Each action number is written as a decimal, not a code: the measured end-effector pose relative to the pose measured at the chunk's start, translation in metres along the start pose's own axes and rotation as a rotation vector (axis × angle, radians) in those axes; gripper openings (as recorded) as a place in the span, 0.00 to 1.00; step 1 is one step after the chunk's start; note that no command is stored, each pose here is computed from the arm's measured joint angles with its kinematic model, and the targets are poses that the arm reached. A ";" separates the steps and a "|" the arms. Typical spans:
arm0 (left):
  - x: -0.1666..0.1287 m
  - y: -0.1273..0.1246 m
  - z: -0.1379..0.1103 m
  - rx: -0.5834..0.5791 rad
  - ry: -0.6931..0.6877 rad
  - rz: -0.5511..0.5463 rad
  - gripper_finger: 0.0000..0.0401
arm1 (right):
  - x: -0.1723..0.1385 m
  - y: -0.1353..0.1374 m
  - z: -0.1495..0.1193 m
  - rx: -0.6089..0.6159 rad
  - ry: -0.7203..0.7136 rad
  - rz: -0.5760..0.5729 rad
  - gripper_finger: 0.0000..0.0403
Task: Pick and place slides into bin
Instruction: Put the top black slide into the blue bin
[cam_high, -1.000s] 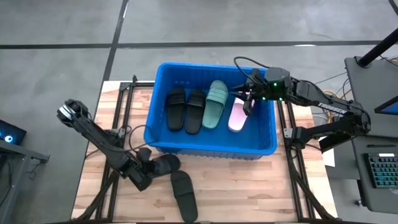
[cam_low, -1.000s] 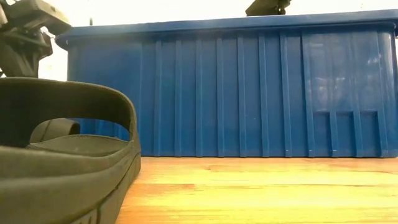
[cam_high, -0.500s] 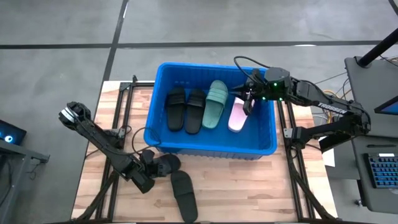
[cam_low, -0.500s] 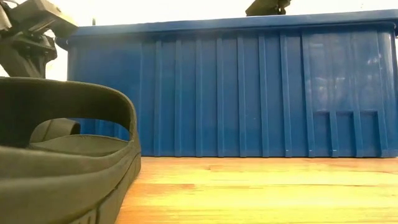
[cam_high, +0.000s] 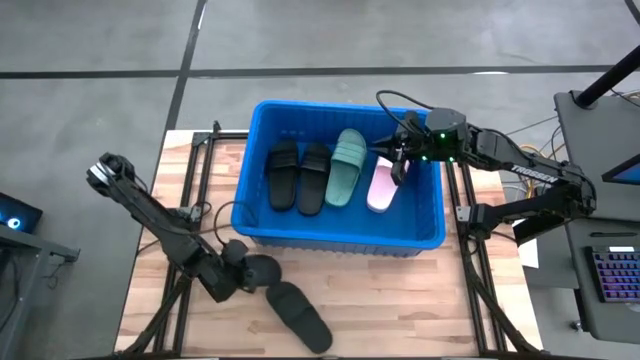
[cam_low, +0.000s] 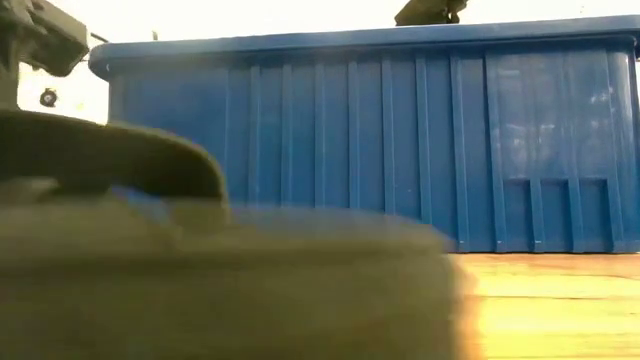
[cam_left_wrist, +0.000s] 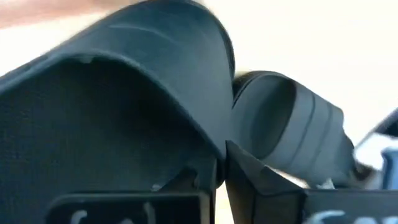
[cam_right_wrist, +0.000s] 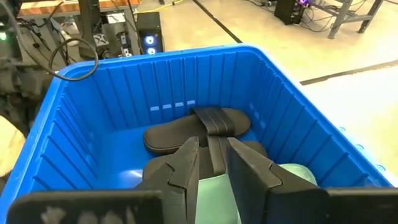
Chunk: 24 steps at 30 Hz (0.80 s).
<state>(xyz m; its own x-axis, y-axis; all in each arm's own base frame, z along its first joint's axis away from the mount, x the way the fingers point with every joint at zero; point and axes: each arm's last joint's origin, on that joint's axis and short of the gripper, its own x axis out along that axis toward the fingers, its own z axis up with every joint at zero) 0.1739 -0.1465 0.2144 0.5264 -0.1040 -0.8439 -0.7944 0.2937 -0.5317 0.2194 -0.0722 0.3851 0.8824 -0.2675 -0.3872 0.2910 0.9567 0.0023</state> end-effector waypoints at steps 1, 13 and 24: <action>-0.005 0.000 0.001 0.008 0.019 -0.015 0.01 | 0.000 0.000 0.000 0.000 0.000 0.000 0.18; -0.068 0.008 0.023 0.138 0.072 -0.244 0.00 | 0.000 0.000 0.000 0.000 0.000 0.000 0.18; -0.094 0.016 0.034 0.130 0.092 -0.351 0.00 | 0.000 0.001 0.000 0.007 0.001 0.013 0.17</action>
<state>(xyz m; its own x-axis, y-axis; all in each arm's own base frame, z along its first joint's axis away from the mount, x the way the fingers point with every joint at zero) 0.1219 -0.1000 0.2873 0.7253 -0.3025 -0.6184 -0.5228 0.3423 -0.7807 0.2195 -0.0717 0.3851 0.8854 -0.2552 -0.3884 0.2824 0.9592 0.0137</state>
